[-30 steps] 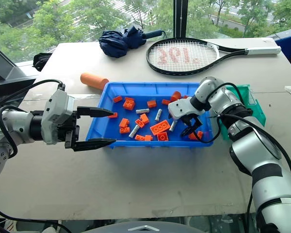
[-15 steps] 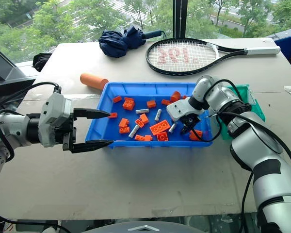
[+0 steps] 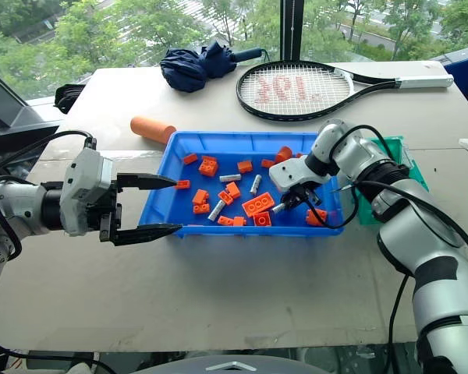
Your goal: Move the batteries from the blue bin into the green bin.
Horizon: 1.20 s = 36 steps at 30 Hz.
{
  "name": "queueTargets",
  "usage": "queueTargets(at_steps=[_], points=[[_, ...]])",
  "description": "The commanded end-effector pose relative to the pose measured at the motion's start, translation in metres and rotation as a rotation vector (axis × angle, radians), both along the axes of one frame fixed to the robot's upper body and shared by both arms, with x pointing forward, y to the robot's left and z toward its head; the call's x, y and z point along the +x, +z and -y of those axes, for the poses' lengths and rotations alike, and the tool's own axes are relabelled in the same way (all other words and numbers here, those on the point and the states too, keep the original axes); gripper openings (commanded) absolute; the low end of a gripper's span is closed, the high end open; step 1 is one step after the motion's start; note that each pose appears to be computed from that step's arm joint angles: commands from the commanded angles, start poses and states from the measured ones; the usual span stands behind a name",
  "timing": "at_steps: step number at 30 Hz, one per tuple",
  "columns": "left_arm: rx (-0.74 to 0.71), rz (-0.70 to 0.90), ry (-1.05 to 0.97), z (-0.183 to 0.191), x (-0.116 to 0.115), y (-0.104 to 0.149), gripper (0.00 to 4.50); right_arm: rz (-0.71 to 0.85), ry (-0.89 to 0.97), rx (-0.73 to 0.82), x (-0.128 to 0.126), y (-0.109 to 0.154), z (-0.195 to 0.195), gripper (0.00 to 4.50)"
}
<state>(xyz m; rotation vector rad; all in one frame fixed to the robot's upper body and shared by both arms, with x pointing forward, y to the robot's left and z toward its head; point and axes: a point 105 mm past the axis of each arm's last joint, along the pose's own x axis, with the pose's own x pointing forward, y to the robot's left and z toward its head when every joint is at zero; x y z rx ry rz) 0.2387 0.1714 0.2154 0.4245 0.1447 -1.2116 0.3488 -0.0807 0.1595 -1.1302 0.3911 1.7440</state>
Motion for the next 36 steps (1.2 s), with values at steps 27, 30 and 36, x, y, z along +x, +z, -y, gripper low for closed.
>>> queueTargets(at_steps=[27, 30, 36], points=[[-0.187, 0.148, -0.26, 0.059, 0.018, 0.061, 4.5, 0.283, -1.069, 0.23, -0.033, 0.079, 0.188, 0.46], [-0.184, 0.156, -0.247, 0.056, 0.022, 0.061, 4.5, 0.317, -1.08, 0.218, -0.03, 0.08, 0.191, 1.78], [-0.153, 0.158, -0.155, 0.04, 0.029, 0.058, 4.5, 0.358, -1.018, 0.315, -0.013, 0.096, 0.165, 4.44]])
